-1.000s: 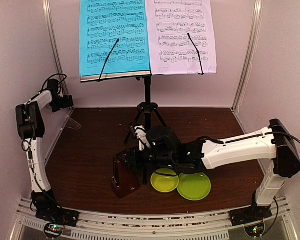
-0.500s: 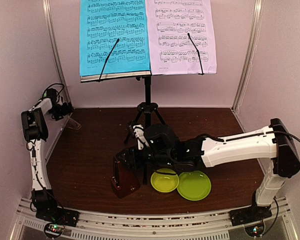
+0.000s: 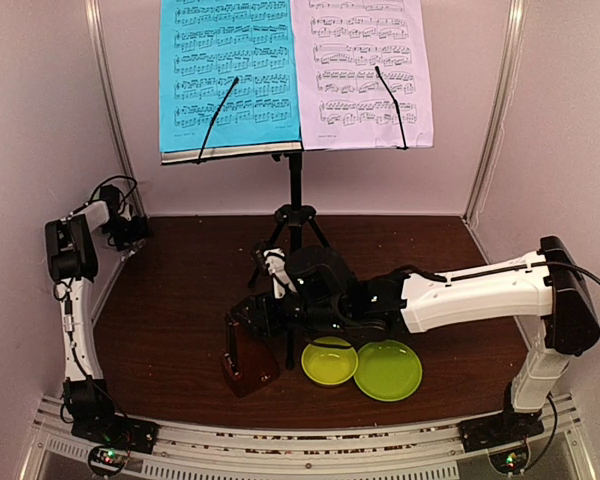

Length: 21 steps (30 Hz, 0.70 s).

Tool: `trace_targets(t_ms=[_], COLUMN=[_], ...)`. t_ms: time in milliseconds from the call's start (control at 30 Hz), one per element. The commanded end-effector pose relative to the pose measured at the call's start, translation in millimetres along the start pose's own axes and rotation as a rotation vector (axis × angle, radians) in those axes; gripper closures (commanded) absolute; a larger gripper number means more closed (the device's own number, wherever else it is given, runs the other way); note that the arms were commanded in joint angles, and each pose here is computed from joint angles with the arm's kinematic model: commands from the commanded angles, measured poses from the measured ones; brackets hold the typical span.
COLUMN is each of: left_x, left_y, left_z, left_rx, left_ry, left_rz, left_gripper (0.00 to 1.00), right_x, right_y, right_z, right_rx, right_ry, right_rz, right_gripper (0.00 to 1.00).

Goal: Set up the instrument practice props

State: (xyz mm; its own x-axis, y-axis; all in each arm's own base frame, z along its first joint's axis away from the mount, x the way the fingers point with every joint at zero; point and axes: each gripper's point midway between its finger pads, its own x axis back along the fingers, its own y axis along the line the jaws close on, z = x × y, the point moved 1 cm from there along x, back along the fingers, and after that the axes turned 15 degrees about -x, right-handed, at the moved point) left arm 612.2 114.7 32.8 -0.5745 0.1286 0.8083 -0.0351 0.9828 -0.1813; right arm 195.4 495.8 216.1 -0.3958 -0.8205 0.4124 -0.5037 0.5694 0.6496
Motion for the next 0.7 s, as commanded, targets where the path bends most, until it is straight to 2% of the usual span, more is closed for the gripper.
trace_targets(t_ms=[0, 100, 233, 333, 500, 667], left_x=[48.4, 60.7, 63.0, 73.3, 129.9, 146.2], left_y=[-30.1, -57.1, -100.7, -113.1, -69.6, -13.1], left_z=[-36.8, -43.7, -36.4, -30.0, -31.9, 0.8], left_rx=[-0.062, -0.090, -0.141, -0.157, -0.063, 0.051], left_ry=[-0.109, -0.135, -0.108, -0.113, -0.172, -0.130], left_rz=[0.030, 0.078, 0.127, 0.123, -0.087, -0.178], left_gripper=[0.14, 0.15, 0.15, 0.15, 0.05, 0.02], right_x=[-10.0, -9.5, -6.3, -3.3, -1.8, -3.1], right_y=[-20.5, -19.5, -20.8, -19.9, -19.6, -15.8], right_z=[21.2, 20.8, 18.6, 16.6, 16.6, 15.0], right_rx=[0.030, 0.032, 0.035, 0.036, 0.034, 0.029], right_ry=[0.063, 0.063, 0.051, 0.043, 0.040, 0.036], right_rz=[0.073, 0.068, 0.070, 0.066, 0.061, 0.045], right_gripper=[0.43, 0.43, 0.43, 0.43, 0.43, 0.43])
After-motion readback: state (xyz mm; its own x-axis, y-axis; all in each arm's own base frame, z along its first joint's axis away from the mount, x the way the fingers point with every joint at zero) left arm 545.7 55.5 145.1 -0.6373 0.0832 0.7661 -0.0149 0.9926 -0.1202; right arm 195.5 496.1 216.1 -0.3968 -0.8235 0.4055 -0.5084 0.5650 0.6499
